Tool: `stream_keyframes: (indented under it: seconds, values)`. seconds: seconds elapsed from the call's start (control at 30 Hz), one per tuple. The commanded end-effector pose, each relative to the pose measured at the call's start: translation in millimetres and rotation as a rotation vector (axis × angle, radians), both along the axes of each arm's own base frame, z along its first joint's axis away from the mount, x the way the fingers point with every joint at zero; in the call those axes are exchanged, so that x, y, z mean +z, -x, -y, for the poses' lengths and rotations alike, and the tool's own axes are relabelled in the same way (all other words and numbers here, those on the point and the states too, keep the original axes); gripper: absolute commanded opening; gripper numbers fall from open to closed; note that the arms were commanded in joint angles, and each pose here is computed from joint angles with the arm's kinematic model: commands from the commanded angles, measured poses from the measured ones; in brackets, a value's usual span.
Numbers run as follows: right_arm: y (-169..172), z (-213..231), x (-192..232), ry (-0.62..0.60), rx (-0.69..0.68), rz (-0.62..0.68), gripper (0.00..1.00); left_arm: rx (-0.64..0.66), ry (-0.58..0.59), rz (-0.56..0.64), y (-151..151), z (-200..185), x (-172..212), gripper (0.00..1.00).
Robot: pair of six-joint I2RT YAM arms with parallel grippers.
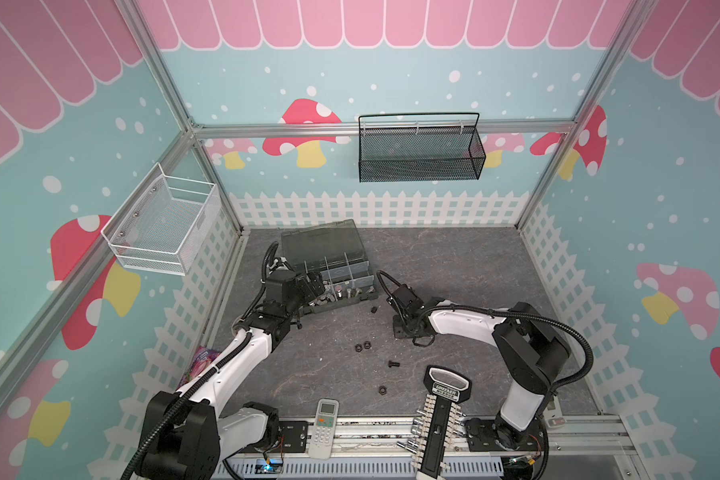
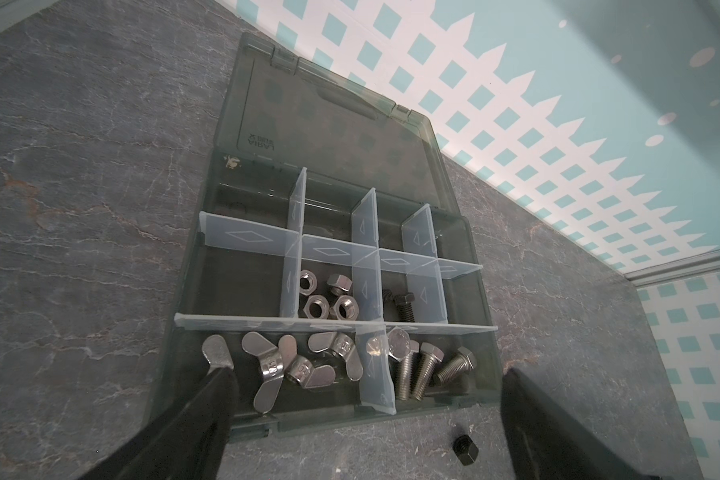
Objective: Sort the screws and nuts into containers
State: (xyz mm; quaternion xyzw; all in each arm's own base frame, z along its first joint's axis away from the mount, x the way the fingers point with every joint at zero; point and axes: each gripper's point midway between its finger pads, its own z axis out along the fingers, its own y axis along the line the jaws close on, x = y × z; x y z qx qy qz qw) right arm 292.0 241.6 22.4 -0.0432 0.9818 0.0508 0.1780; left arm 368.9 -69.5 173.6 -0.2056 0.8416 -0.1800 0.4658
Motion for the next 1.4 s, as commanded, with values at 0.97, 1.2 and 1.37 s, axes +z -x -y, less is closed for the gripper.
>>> stream_keyframes:
  seconds: [0.97, 1.2, 1.37]
  values:
    - [-137, -158, 103, -0.089, 0.378, 0.392, 0.01, 0.029, -0.003, 0.005, 2, -6, 1, 1.0]
    - [-164, -189, 100, -0.092, 0.438, 0.446, 0.01, 0.036, -0.01, 0.002, 4, -9, -1, 0.99]
    - [-176, -202, 97, -0.091, 0.467, 0.474, 0.02, 0.039, -0.015, 0.005, 5, -10, 0, 1.0]
